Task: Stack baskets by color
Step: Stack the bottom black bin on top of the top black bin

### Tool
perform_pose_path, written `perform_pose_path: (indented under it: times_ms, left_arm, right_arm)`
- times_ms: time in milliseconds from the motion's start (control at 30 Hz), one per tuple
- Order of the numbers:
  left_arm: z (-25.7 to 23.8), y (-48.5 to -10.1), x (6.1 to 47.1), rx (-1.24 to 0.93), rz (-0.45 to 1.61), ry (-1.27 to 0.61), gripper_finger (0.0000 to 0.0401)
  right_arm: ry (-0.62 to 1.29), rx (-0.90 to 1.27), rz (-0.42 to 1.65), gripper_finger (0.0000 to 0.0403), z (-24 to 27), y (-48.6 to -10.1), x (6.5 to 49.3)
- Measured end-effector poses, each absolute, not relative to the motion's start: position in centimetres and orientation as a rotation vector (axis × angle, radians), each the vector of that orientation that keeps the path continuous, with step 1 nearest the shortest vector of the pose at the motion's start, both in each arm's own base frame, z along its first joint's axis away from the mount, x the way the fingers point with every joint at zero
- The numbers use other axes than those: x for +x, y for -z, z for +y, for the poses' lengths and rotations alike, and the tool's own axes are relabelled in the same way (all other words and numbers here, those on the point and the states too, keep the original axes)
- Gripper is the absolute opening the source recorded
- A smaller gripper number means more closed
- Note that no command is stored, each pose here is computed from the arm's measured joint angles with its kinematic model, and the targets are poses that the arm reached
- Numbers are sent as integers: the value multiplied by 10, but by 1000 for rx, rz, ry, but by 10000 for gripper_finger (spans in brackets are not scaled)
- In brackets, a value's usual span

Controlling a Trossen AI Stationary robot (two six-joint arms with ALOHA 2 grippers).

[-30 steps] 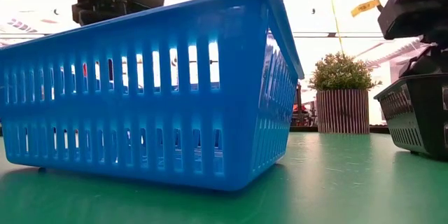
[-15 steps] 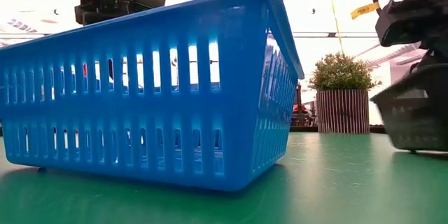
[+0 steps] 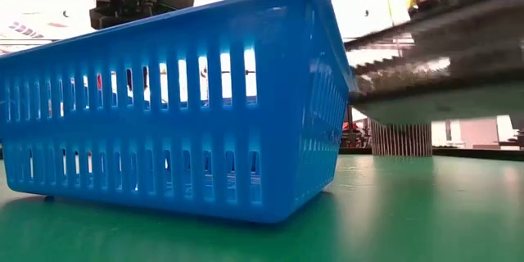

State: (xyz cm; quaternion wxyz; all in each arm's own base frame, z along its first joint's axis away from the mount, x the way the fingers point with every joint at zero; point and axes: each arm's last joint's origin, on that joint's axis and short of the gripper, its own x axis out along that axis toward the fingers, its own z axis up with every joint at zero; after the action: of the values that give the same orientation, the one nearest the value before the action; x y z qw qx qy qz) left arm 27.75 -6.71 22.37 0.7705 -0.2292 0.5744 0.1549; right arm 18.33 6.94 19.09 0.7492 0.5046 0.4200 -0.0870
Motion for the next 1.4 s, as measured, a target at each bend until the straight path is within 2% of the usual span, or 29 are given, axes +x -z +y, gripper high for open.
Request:
perform_pose_path:
  times_ms: [300,467,833,933,1200,1400]
  left_arm:
    - [-67,-224,278,-493,1242,-341,42]
    - [-67,-224,277,-494,1242,-342,42]
    - [-67,-224,277,-498,1241,-347,42]
    - [-67,-224,277,-499,1241,-348,42]
    - [-66,-224,278,-494,1236,-355,42]
    - [-66,-224,278,-491,1236,-354,42]
  right_arm:
    - [367,1254,674,3,36,-217,192]
    - [446,1252,552,3,15,-237,203]
    - [466,1293,311,5,-22,-258,215]
    - [470,1375,221,5,-31,-263,216]
    - [493,1465,152,3,-44,-266,216]
    - [547,1423,227,3,-47,-283,228]
